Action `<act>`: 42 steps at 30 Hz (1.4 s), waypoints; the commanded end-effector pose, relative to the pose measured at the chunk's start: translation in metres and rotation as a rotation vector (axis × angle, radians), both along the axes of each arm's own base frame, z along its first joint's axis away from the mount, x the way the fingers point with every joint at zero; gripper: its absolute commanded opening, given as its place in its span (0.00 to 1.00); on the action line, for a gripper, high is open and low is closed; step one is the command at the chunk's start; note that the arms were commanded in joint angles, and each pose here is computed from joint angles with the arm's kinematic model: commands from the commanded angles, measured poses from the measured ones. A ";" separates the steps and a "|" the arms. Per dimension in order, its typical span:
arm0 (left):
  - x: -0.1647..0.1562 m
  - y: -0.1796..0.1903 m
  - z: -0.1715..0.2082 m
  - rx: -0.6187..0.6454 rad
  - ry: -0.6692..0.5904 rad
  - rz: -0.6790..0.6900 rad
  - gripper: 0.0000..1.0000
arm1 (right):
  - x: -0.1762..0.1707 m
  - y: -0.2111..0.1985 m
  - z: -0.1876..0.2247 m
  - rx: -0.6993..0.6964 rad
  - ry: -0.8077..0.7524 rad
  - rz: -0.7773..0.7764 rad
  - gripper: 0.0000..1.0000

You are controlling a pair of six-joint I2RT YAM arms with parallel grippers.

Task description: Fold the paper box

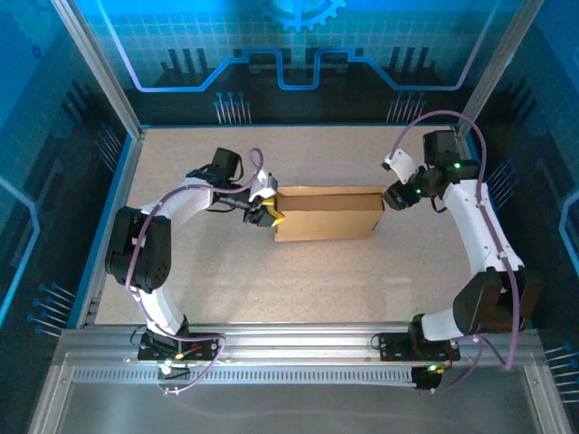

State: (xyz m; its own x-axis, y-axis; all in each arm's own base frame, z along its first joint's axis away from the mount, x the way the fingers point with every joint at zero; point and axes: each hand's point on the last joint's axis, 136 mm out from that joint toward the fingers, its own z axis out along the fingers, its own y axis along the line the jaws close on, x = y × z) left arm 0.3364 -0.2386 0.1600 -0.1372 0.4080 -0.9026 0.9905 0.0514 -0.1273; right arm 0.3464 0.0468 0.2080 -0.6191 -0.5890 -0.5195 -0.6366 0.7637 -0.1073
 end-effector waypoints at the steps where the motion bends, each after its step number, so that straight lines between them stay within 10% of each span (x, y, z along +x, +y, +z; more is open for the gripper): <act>1: -0.003 0.002 -0.004 0.000 0.033 -0.018 0.54 | -0.001 0.003 0.002 0.038 0.035 0.033 0.46; 12: -0.004 0.002 -0.005 0.002 0.028 -0.020 0.54 | 0.001 0.011 -0.008 0.086 0.112 0.067 0.35; 20: -0.002 0.001 -0.007 0.018 0.015 -0.006 0.53 | 0.002 0.019 0.004 0.151 0.126 0.052 0.00; 42: 0.001 -0.002 -0.017 0.093 -0.031 0.018 0.53 | 0.010 0.021 0.007 0.217 0.259 -0.219 0.00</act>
